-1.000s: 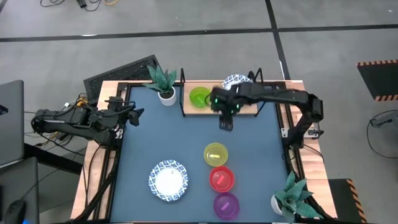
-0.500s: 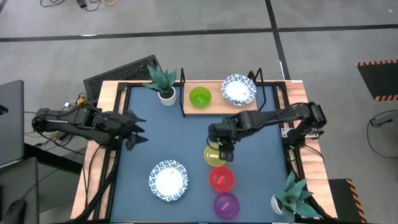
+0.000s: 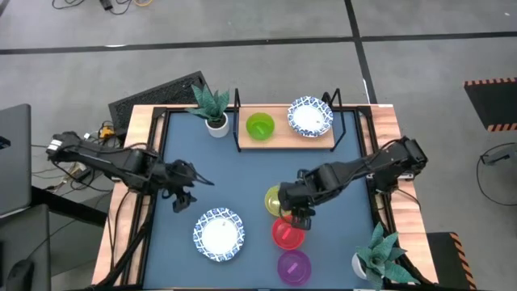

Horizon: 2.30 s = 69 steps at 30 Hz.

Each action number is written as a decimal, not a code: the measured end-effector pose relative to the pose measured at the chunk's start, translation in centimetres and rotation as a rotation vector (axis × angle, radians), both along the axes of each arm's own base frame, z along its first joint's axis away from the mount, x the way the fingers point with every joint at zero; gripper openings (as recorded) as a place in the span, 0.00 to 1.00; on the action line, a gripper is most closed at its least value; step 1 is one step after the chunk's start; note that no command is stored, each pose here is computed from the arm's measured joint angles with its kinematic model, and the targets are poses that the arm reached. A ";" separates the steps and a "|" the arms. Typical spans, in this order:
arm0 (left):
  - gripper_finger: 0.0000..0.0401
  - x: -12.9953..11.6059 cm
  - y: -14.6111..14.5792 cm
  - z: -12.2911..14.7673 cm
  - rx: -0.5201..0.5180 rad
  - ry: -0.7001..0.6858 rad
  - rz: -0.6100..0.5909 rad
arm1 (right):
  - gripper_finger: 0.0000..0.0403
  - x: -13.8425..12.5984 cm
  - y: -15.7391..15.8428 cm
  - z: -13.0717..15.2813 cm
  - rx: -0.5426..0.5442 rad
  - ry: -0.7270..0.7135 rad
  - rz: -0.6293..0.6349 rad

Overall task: Place and stack bowls onto a shelf
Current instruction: Stack the white patterned bowl on top of the white patterned bowl on the shelf

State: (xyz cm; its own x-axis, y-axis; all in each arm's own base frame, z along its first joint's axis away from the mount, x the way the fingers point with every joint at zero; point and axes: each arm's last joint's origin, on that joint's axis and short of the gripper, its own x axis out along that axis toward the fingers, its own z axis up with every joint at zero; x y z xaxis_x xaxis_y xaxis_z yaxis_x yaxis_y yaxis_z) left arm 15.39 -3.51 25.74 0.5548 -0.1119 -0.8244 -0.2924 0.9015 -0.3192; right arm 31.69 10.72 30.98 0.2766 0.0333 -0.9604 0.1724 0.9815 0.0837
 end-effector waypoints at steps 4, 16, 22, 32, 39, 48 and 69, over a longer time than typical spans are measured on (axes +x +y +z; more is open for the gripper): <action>0.68 1.3 -0.9 -0.8 -0.003 0.028 -0.028 | 0.57 -0.7 1.5 0.0 -0.036 -0.002 0.028; 0.68 5.3 -3.0 -4.1 0.019 0.099 -0.086 | 0.57 -1.8 4.0 0.0 -0.053 -0.016 0.044; 0.68 7.0 -3.9 -6.6 0.035 0.160 -0.099 | 0.57 -2.2 4.7 0.0 -0.067 -0.026 0.046; 0.68 9.1 -5.0 -10.5 -0.057 0.264 -0.162 | 0.57 -2.3 5.1 0.0 -0.110 -0.050 0.035; 0.47 9.1 -5.3 -10.9 -0.080 0.296 -0.104 | 0.57 -2.4 5.1 0.0 -0.129 -0.059 0.029; 0.03 9.0 -5.4 -10.5 -0.129 0.297 -0.034 | 0.57 -2.3 4.9 0.1 -0.190 -0.098 -0.027; 0.00 12.6 -3.7 -4.4 -0.112 0.231 0.073 | 0.57 -1.4 3.9 0.7 -0.317 -0.188 0.098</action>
